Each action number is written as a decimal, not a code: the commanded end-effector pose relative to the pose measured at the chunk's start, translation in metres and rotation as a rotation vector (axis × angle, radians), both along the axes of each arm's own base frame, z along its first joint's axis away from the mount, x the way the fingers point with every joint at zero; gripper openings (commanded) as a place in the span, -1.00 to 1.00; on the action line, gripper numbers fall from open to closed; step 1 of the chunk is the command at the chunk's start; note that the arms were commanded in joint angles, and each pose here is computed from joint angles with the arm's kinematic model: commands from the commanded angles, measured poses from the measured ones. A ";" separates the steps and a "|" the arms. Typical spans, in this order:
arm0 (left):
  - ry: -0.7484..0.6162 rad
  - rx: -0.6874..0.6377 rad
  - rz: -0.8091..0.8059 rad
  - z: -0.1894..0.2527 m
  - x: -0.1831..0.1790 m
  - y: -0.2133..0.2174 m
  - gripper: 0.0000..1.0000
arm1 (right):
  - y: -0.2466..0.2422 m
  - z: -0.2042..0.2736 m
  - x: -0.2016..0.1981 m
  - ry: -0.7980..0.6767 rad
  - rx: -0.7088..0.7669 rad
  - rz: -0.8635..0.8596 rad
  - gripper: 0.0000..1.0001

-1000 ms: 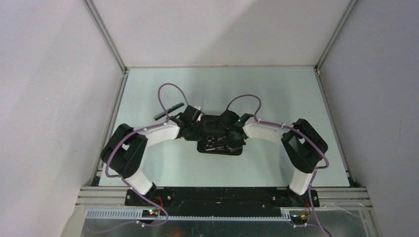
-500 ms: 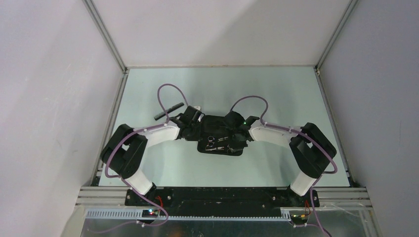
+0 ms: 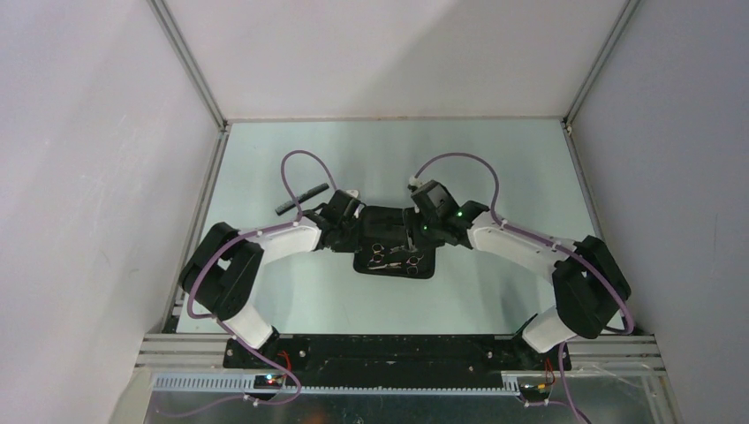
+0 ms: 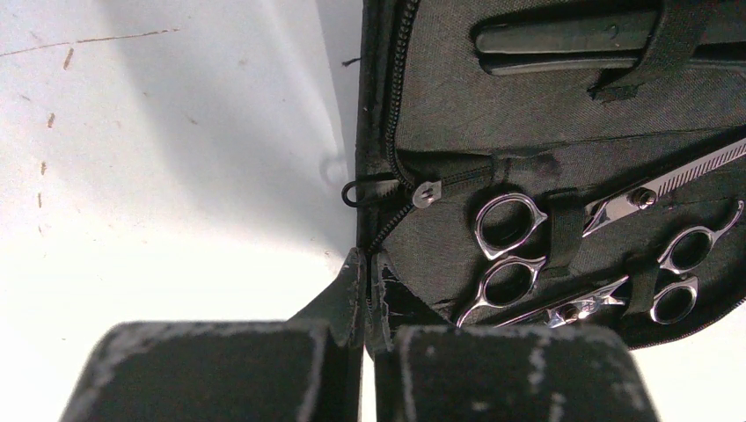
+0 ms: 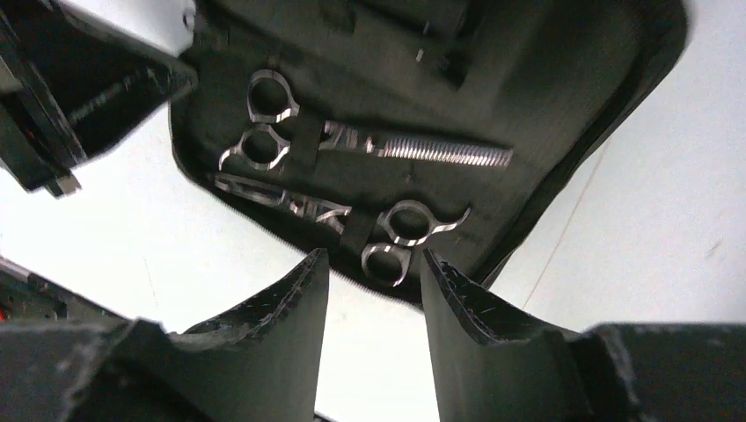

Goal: Sort the hair-cutting tools

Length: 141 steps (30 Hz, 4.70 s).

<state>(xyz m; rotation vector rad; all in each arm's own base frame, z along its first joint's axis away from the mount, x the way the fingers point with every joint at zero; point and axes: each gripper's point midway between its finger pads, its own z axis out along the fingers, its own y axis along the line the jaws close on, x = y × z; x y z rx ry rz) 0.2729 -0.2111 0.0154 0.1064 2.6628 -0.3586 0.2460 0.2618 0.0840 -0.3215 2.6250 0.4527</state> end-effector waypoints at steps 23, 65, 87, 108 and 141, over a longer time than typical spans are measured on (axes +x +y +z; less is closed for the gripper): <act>0.066 -0.043 -0.053 -0.010 -0.018 -0.016 -1.00 | -0.006 -0.048 0.067 -0.050 -0.049 -0.078 -0.58; -0.208 0.125 0.080 0.111 0.071 0.058 0.54 | -0.124 0.152 0.067 -0.555 0.226 -0.293 0.60; 0.069 0.189 0.106 0.041 0.181 0.176 0.69 | -0.153 0.145 0.035 -0.585 0.174 -0.328 0.70; 0.192 0.113 0.068 0.027 0.149 0.169 0.45 | -0.145 0.137 0.033 -0.539 0.208 -0.312 0.70; 0.174 0.119 0.348 0.017 0.129 0.148 0.10 | -0.148 0.132 0.031 -0.531 0.219 -0.340 0.70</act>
